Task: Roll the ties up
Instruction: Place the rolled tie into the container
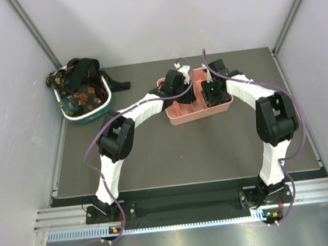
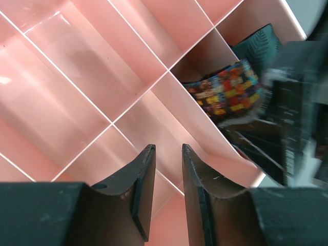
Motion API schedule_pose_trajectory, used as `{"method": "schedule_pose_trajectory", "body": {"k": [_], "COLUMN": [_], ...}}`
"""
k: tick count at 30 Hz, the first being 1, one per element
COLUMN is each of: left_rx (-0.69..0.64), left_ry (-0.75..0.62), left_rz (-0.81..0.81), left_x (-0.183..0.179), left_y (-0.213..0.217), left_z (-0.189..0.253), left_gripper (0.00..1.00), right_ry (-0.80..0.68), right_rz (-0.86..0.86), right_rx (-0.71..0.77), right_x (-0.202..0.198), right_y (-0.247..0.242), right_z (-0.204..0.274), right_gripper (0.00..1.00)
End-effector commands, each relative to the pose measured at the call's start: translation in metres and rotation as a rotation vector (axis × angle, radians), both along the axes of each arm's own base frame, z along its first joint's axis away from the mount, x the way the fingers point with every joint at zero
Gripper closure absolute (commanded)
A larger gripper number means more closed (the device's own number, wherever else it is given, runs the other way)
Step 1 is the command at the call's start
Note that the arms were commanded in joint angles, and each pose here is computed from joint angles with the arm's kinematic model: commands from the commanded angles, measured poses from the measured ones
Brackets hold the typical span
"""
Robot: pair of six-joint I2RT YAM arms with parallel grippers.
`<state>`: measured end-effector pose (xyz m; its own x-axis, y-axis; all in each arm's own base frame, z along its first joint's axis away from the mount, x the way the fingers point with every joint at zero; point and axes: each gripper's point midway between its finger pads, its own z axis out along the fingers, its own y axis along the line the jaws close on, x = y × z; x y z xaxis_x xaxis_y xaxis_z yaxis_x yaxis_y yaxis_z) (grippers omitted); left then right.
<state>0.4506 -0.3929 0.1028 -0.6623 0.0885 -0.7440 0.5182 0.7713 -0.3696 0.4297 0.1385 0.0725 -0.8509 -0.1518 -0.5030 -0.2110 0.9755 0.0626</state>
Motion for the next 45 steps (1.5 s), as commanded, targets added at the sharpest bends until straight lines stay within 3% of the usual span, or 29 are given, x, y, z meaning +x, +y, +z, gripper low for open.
{"method": "schedule_pose_trajectory", "body": {"k": [1, 5, 7, 8, 17, 18, 21, 26, 34, 40, 43, 44, 45], "left_rx": [-0.005, -0.01, -0.011, -0.008, -0.004, -0.006, -0.007, -0.006, -0.009, -0.017, -0.033, -0.054, -0.037], "left_ry": [-0.028, -0.02, -0.018, -0.017, -0.014, -0.016, -0.016, -0.016, -0.015, -0.012, -0.046, -0.091, -0.082], "left_rz": [-0.005, -0.017, -0.022, -0.022, -0.02, -0.02, -0.022, -0.026, -0.033, -0.021, -0.007, 0.002, 0.011], "left_x": [-0.003, -0.008, -0.009, -0.01, -0.011, -0.011, -0.012, -0.013, -0.018, -0.023, -0.03, -0.035, -0.044], "left_y": [0.01, 0.009, 0.009, 0.01, 0.012, 0.011, 0.011, 0.012, 0.014, 0.02, 0.029, 0.035, 0.044], "left_z": [0.029, 0.03, 0.03, 0.029, 0.029, 0.03, 0.031, 0.033, 0.042, 0.051, 0.067, 0.089, 0.078], "left_gripper": [0.67, 0.67, 0.67, 0.67, 0.67, 0.67, 0.67, 0.67, 0.67, 0.66, 0.58, 0.54, 0.41], "right_ry": [0.079, 0.101, 0.081, 0.048, -0.019, -0.017, -0.012, -0.035, -0.103, -0.242, -0.36, -0.447, -0.489], "right_rz": [-0.03, -0.037, -0.031, -0.028, -0.013, -0.01, -0.011, -0.009, 0.015, 0.035, 0.054, 0.054, 0.054], "right_rx": [-0.07, -0.077, -0.065, -0.052, -0.044, -0.044, -0.048, -0.045, -0.021, 0.047, 0.112, 0.14, 0.157], "right_x": [-0.008, -0.011, -0.009, -0.006, 0.002, 0.001, 0.0, 0.003, 0.007, 0.008, 0.0, -0.007, -0.011], "right_y": [-0.016, -0.018, -0.016, -0.014, -0.01, -0.009, -0.01, -0.007, 0.001, 0.009, 0.013, 0.01, 0.01], "right_z": [-0.031, -0.04, -0.031, -0.019, 0.027, 0.027, 0.026, 0.035, 0.074, 0.113, 0.137, 0.165, 0.162], "right_gripper": [0.57, 0.57, 0.51, 0.41, 0.33, 0.34, 0.54, 0.36, 0.35, 0.27, 0.17, 0.14, 0.11]}}
